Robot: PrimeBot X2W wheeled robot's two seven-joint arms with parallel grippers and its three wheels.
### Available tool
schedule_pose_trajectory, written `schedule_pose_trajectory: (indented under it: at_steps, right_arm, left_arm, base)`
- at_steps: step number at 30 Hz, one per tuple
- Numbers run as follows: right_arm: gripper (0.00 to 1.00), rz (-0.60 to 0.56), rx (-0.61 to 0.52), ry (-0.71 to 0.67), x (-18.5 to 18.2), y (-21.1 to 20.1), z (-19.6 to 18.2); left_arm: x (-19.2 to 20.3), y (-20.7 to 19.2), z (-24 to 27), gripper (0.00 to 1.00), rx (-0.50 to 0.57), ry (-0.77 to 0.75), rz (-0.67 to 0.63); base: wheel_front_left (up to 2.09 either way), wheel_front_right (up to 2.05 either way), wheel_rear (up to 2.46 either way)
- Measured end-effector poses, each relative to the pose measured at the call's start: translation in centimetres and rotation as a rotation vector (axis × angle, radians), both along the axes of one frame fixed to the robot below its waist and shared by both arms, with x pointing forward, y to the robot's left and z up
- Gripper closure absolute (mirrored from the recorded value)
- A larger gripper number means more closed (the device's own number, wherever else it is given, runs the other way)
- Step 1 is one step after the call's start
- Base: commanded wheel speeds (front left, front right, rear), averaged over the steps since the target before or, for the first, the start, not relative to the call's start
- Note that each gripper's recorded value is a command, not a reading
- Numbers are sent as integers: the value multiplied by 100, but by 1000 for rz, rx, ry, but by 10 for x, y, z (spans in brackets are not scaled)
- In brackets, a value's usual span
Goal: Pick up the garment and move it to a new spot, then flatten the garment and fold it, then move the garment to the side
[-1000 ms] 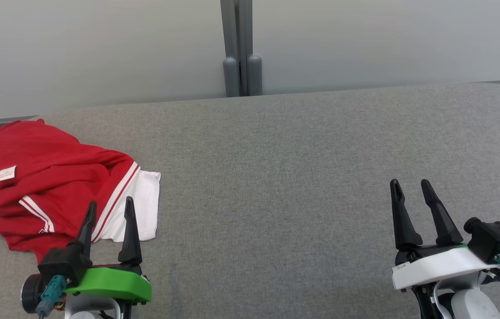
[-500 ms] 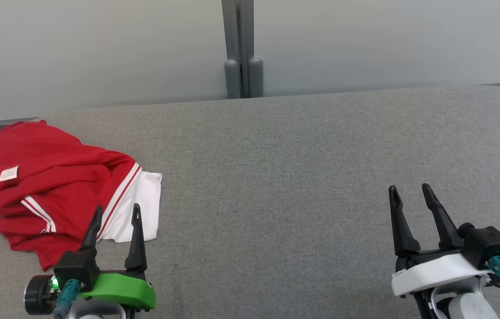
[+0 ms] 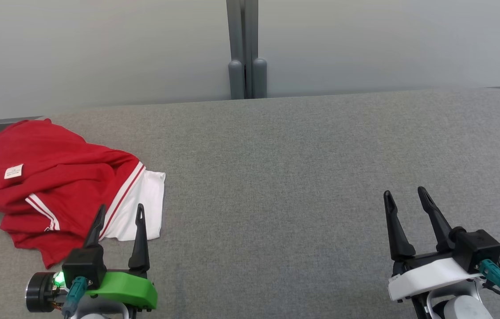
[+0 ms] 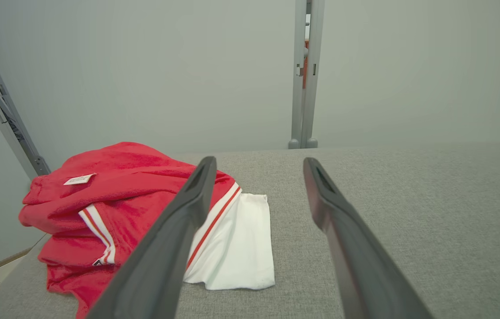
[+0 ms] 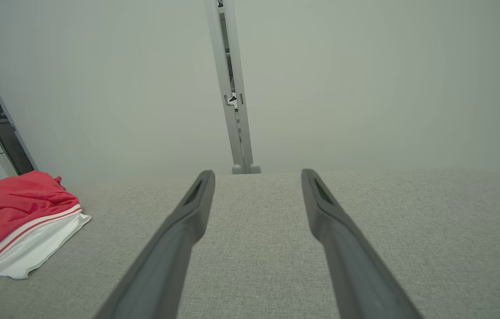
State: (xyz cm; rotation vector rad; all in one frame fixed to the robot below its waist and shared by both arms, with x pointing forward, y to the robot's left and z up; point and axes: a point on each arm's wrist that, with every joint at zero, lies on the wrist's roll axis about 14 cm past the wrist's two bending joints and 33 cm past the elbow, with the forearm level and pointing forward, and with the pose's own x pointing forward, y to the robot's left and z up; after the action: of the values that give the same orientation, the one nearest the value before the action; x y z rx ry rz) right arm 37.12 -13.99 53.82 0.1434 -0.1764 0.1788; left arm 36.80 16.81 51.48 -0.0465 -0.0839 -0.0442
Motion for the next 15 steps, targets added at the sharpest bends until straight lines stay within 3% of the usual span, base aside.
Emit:
schedule_pose_trajectory:
  at_steps: [15]
  right_arm:
    - [0, -6, 14, 37, 0, -2, -11]
  left_arm:
    - [-1, 5, 9, 0, 3, 14, 16]
  base:
    - [0, 0, 0]
